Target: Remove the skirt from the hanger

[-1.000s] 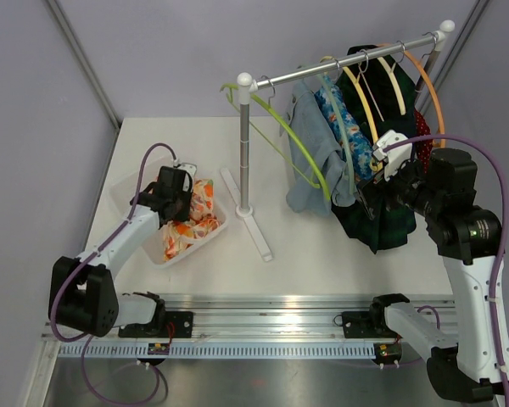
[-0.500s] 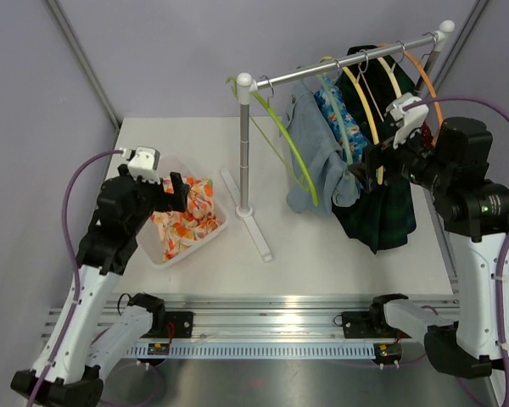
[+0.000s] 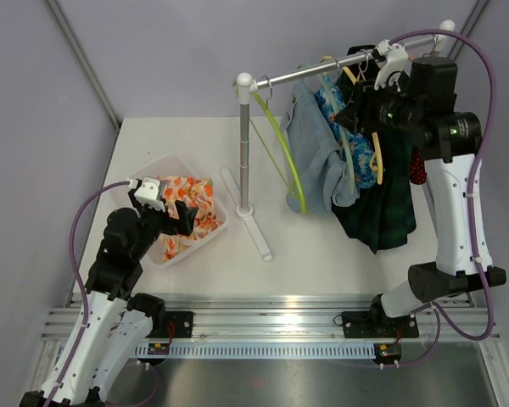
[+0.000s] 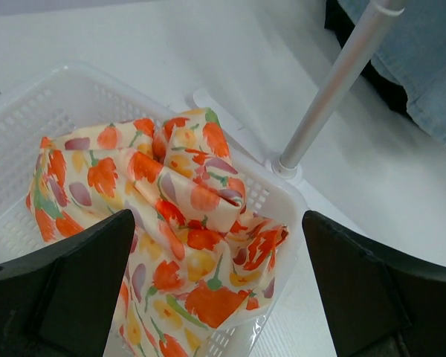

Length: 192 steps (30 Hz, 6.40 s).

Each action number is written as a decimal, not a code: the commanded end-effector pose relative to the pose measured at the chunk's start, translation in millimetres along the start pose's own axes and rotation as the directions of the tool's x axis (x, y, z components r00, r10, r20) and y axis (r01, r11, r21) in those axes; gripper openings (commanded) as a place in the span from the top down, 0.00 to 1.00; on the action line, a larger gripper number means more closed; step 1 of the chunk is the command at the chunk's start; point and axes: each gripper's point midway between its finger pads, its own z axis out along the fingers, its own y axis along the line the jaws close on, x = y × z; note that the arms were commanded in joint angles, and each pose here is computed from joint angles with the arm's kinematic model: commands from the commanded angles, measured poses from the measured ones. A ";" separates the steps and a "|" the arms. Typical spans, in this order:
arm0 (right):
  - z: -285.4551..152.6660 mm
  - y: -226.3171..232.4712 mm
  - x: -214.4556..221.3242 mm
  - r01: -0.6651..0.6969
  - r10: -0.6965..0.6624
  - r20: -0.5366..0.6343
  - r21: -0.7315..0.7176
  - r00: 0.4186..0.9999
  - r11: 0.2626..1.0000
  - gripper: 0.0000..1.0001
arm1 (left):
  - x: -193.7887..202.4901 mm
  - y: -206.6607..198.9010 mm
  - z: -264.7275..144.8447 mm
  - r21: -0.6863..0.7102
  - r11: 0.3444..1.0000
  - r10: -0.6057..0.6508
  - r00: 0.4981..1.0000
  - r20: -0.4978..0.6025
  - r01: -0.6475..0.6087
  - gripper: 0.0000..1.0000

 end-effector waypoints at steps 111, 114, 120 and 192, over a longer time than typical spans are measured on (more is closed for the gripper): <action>-29.5 28.1 136.9 0.056 -0.056 0.007 -0.027 0.998 0.998 1.00 | -3.9 -342.6 -2.6 0.518 0.850 -0.159 0.893 0.420 -0.093 1.00; -19.1 2.7 156.0 0.088 -0.086 -0.033 0.076 0.996 0.993 1.00 | -29.0 -346.7 -38.1 0.609 0.779 -0.139 0.906 0.401 -0.149 1.00; -8.3 -20.2 172.8 0.123 -0.116 -0.053 0.160 0.992 0.979 1.00 | -72.9 -304.6 -69.0 0.584 0.781 -0.007 0.932 0.364 -0.222 1.00; 35.5 40.0 -8.3 0.207 -0.207 0.058 0.007 0.977 0.978 1.00 | 8.2 -175.5 -40.2 0.494 0.835 0.197 0.970 0.143 -0.242 0.01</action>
